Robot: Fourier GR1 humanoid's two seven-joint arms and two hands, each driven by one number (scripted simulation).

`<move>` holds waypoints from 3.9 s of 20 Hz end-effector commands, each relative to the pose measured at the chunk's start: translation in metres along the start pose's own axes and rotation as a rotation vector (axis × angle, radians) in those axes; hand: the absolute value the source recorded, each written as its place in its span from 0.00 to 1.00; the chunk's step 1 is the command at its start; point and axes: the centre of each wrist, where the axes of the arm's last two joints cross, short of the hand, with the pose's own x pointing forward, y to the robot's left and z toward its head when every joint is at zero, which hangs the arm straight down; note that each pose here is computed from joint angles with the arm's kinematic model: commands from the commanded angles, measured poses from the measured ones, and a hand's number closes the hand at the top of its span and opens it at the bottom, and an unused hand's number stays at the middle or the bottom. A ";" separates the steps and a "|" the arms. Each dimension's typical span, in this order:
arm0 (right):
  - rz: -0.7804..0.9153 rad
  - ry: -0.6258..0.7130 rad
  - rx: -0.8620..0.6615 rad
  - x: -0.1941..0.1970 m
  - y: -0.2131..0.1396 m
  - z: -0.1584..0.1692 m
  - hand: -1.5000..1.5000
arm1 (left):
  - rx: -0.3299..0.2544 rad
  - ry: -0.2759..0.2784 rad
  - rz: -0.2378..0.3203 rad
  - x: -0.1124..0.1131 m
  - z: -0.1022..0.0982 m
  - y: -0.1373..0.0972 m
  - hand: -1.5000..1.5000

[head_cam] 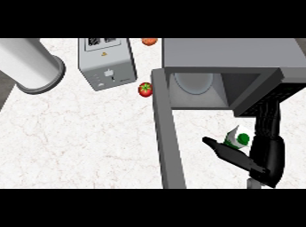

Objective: Pick up the milk, place it into the microwave and close the microwave

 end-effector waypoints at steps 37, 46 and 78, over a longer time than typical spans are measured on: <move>0.266 0.102 -0.130 -0.154 -0.105 0.019 0.00 | -0.010 -0.010 -0.006 0.006 0.014 0.010 0.00; -0.103 0.139 0.223 -0.166 -0.103 0.016 0.00 | 0.002 0.003 0.023 -0.002 0.009 0.002 0.00; -0.270 -0.146 0.518 -0.079 -0.053 -0.052 1.00 | -0.003 0.013 0.049 -0.003 0.014 0.013 0.00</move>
